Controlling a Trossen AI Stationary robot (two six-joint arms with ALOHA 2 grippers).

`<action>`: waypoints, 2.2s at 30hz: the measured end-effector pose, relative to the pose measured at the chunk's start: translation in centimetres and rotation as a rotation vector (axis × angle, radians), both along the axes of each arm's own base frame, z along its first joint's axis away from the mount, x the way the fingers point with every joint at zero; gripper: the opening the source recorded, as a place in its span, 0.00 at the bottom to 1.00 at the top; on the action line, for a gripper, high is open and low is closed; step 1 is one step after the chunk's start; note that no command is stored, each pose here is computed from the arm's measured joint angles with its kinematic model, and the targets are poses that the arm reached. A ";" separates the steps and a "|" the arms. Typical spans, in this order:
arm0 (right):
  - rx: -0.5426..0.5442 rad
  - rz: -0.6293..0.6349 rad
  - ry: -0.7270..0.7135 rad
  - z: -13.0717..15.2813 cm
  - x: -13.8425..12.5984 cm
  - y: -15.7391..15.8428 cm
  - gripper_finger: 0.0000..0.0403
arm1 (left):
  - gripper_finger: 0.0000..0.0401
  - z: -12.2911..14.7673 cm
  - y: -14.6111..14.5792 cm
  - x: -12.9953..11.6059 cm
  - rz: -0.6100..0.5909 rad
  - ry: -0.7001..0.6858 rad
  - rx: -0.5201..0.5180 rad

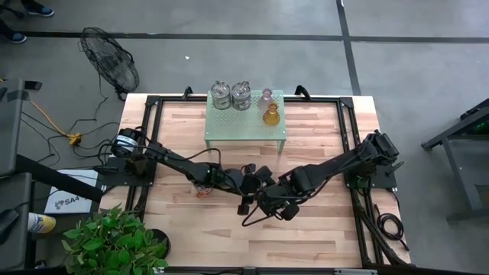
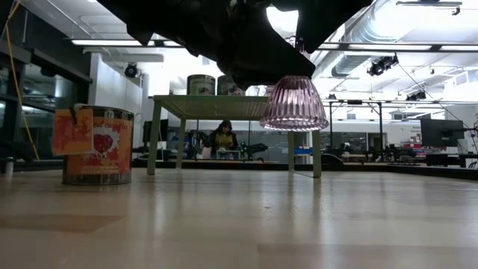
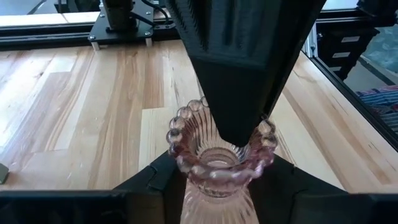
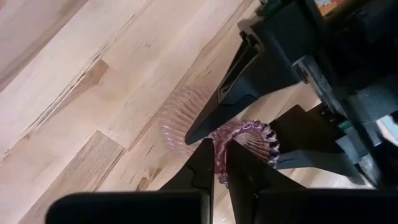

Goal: Pick & Place candle stick holders
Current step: Put the pink glass candle holder on the shelf

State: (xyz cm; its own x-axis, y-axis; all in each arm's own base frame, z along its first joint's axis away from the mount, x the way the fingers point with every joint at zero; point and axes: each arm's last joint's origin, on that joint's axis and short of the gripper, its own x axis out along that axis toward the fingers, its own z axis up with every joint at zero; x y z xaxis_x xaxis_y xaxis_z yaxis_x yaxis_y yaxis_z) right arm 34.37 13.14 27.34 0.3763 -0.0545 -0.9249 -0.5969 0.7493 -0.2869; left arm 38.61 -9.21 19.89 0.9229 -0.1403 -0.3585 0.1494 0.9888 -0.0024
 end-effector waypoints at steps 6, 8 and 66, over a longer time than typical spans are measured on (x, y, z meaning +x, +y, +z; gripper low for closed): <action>0.034 -0.001 0.031 -0.2 -0.2 0.1 0.02 | 0.47 -0.1 -0.1 -0.1 -0.012 0.005 0.028; 0.038 -0.010 0.034 -0.2 -0.2 0.1 0.02 | 0.50 -0.1 -0.1 -0.1 -0.012 0.008 0.029; -0.048 -0.415 -0.370 13.2 -0.4 -21.3 0.02 | 0.57 2.2 0.8 -8.5 0.347 0.204 0.164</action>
State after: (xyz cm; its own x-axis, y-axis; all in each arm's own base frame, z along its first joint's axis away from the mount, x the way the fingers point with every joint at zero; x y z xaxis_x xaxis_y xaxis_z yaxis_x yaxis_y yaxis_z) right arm 33.95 -8.19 40.57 0.6132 -0.3063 -0.7281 -0.1077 0.8807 -0.4612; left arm 30.14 -8.37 22.06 0.8134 0.2396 -0.5301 -0.1787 0.9701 0.1643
